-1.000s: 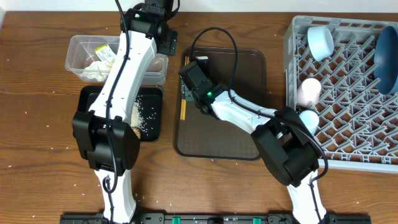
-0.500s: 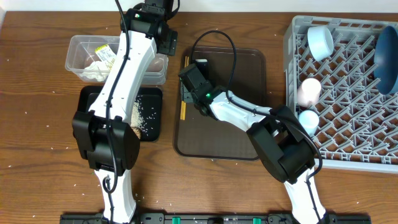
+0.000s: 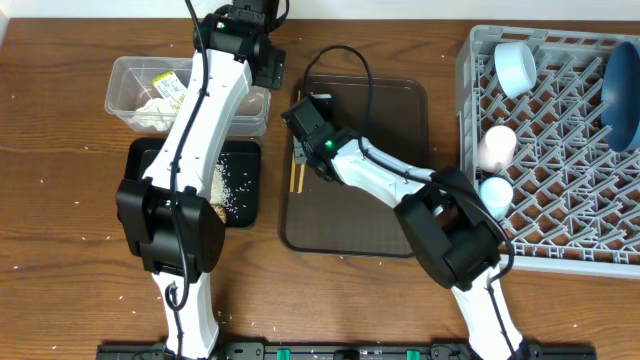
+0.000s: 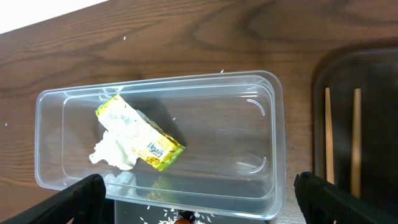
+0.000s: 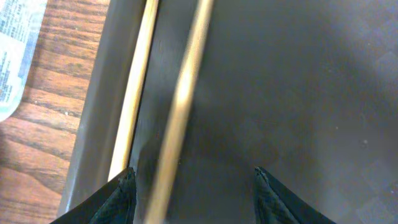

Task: Sort waste into correct bins and load items into the dishwasher rack
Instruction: 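Reach the right gripper down to the wooden chopsticks on the tray, then grasp one chopstick with the right gripper and carry it to the rack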

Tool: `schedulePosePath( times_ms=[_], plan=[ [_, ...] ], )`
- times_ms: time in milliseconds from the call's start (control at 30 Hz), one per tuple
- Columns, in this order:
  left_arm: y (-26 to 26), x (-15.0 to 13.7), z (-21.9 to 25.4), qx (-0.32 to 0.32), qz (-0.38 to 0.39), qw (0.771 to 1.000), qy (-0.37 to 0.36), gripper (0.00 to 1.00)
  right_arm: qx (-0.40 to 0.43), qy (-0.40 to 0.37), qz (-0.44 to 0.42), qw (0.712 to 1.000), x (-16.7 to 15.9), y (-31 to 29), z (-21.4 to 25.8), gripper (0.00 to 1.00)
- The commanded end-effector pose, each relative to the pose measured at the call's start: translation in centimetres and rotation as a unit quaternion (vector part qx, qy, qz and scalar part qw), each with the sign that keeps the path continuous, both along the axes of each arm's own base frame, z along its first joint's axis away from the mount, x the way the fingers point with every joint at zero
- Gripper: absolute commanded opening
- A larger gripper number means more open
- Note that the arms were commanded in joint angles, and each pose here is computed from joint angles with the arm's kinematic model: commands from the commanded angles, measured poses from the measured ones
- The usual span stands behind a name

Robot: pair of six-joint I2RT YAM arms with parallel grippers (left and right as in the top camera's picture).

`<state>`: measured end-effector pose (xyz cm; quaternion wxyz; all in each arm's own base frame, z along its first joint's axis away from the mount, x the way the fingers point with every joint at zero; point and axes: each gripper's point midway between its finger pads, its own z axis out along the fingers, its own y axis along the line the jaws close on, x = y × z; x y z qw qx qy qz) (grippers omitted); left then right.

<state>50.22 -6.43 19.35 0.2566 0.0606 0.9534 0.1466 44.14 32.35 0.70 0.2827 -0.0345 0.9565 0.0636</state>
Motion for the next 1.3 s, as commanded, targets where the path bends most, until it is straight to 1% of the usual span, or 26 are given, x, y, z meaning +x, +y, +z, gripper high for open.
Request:
schedulePosePath(
  times_ms=[0,200,267,300,333,400,500,600,733,800,933,1033,1133,1267],
  plan=[
    [0.3,-0.1,-0.4,0.011,-0.003,1.000,0.008,0.98,-0.031,0.027,0.031,0.999,-1.0,1.2,-3.0,0.55],
    [0.2,-0.1,-0.4,0.011,-0.003,1.000,0.008,0.98,-0.062,0.042,0.036,0.997,-0.9,1.6,-3.4,0.63],
    [0.2,-0.1,-0.4,0.011,-0.003,1.000,0.008,0.98,-0.060,0.048,0.036,0.996,-0.9,1.4,-3.5,0.63],
    [0.3,-0.1,-0.4,0.011,-0.003,1.000,0.008,0.98,-0.057,0.053,0.037,0.996,-0.9,1.4,-3.4,0.59],
    [0.2,-0.1,-0.4,0.011,-0.003,1.000,0.008,0.98,-0.054,0.058,0.038,0.996,-1.0,1.4,-3.4,0.53],
    [0.3,-0.1,-0.4,0.011,-0.003,1.000,0.008,0.98,-0.044,0.071,0.042,0.996,-1.1,1.4,-3.5,0.36],
    [0.2,-0.1,-0.4,0.011,-0.003,1.000,0.008,0.98,-0.033,0.087,0.044,0.995,-1.2,1.2,-3.5,0.23],
    [0.2,-0.1,-0.4,0.011,-0.003,1.000,0.008,0.98,-0.022,0.099,0.045,0.994,-1.2,1.0,-3.5,0.14],
    [0.3,-0.1,-0.4,0.011,-0.003,1.000,0.008,0.98,-0.010,0.107,0.043,0.993,-0.9,0.8,-3.1,0.07],
    [0.2,-0.1,-0.4,0.011,-0.003,1.000,0.008,0.98,-0.006,0.108,0.044,0.993,-0.7,0.6,-2.9,0.01],
    [0.3,-0.1,-0.4,0.011,-0.003,1.000,0.008,0.98,-0.006,0.109,0.041,0.993,-0.2,-0.3,-2.0,0.01],
    [0.2,-0.1,-0.4,0.011,-0.003,1.000,0.008,0.98,-0.003,0.105,0.069,0.992,0.0,-0.4,-1.0,0.01],
    [0.2,-0.1,-0.4,0.011,-0.003,1.000,0.008,0.98,-0.006,0.092,0.100,0.991,0.2,-0.5,0.7,0.01],
    [0.3,-0.1,-0.4,0.011,-0.003,1.000,0.008,0.98,0.000,0.071,0.099,0.993,0.8,-1.4,4.0,0.01]
  ],
)
